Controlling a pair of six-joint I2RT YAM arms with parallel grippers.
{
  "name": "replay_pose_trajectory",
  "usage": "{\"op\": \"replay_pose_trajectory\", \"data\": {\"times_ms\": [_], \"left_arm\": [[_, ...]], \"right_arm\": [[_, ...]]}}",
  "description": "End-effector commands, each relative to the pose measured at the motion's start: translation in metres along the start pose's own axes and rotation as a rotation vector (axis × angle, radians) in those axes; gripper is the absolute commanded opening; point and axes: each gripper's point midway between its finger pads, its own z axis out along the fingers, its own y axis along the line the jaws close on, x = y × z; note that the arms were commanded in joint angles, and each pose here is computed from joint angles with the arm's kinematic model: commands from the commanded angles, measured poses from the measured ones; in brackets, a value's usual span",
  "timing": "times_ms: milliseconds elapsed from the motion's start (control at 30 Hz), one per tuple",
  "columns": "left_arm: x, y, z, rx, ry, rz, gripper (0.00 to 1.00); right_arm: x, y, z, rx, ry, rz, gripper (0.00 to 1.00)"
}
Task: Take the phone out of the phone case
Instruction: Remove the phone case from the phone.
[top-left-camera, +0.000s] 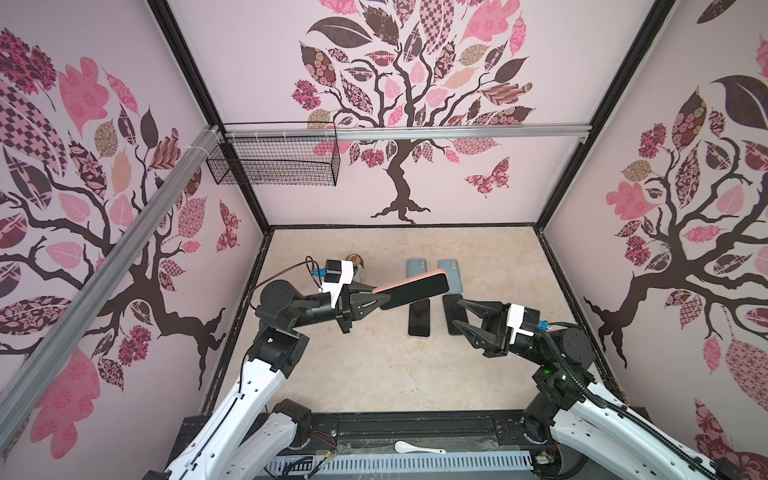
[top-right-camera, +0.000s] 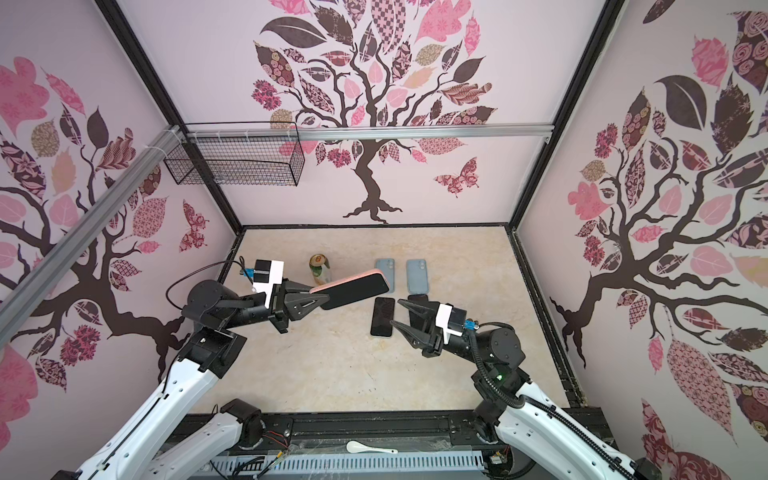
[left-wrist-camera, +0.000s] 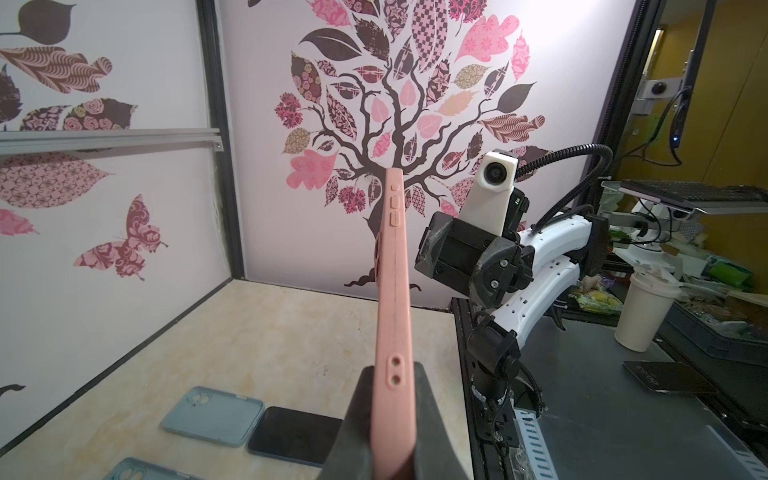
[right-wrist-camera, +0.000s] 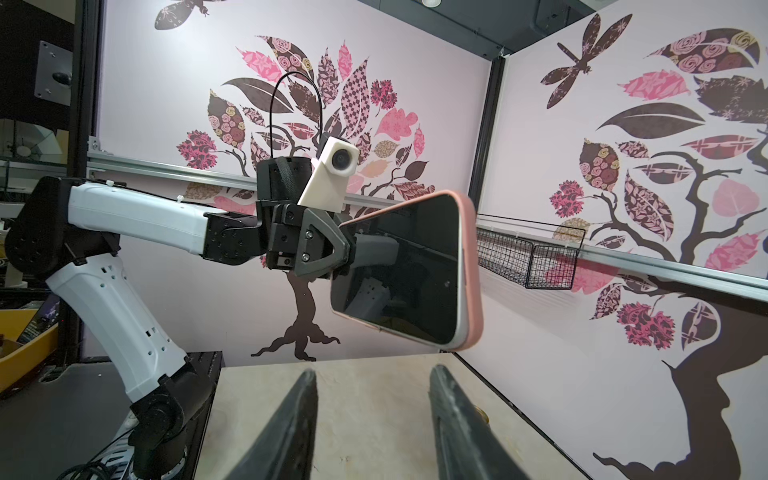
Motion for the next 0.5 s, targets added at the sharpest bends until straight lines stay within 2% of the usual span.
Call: {"op": "replay_pose_trajectory", "data": {"times_ms": [0, 467], "left_arm": [[-0.0151, -0.0141, -0.0004, 0.058, -0.023, 0.082, 0.00], [-0.0137, -0.0187, -0.0003, 0.085, -0.007, 0.081, 0.00]], "right_arm": [[-0.0210, 0.0057, 0.0035, -0.046, -0.060, -0.025, 0.47], [-0.0216, 0.0065, 0.0069, -0.062, -0.061, -0.005, 0.47]]}}
